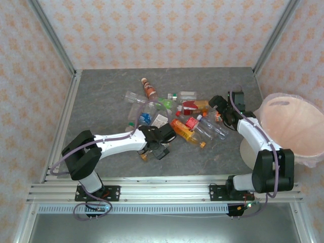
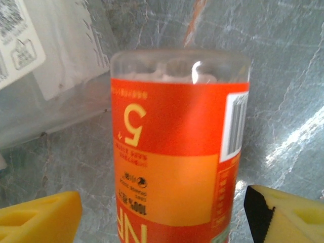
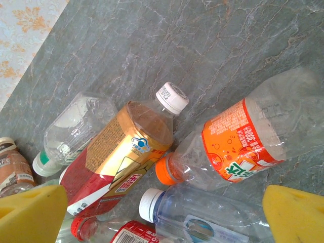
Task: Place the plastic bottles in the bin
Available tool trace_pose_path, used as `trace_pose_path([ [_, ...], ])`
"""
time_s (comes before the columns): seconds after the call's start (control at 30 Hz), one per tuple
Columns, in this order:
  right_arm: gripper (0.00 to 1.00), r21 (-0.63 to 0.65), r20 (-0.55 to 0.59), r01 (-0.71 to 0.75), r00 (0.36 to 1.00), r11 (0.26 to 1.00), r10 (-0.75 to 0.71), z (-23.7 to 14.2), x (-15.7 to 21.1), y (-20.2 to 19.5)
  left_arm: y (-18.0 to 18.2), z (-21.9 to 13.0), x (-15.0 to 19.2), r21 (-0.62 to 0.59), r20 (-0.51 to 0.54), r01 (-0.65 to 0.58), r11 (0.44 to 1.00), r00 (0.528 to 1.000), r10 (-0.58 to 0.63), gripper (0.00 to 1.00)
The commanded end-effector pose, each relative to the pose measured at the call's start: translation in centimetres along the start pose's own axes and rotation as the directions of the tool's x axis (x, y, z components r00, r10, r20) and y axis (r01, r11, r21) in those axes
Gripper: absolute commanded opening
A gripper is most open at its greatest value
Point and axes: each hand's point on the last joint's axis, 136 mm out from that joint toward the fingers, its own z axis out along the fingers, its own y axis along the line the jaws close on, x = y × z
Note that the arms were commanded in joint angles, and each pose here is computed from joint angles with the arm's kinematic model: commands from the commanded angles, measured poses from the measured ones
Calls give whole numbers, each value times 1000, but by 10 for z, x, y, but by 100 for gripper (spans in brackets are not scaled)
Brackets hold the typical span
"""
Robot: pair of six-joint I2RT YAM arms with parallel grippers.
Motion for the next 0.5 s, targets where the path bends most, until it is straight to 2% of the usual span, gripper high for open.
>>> trace_pose_path([
  [0.0,99,25,6,12,1000,1000,-12,-6,2,-6,-9,14,6,19,-23,-6,1000,1000,6,83],
  [0.17,99,35,13,19,1000,999,-19,-10,0,-7,-15,26,15,42,-43,31,999,999,-29,77],
  [0.33,99,47,9,34,999,998,-35,-15,1,-9,-9,20,21,13,-35,84,996,996,-84,71],
  [0.47,99,44,-15,94,996,995,-93,-23,6,-9,-8,17,27,24,-7,138,990,990,-138,60],
])
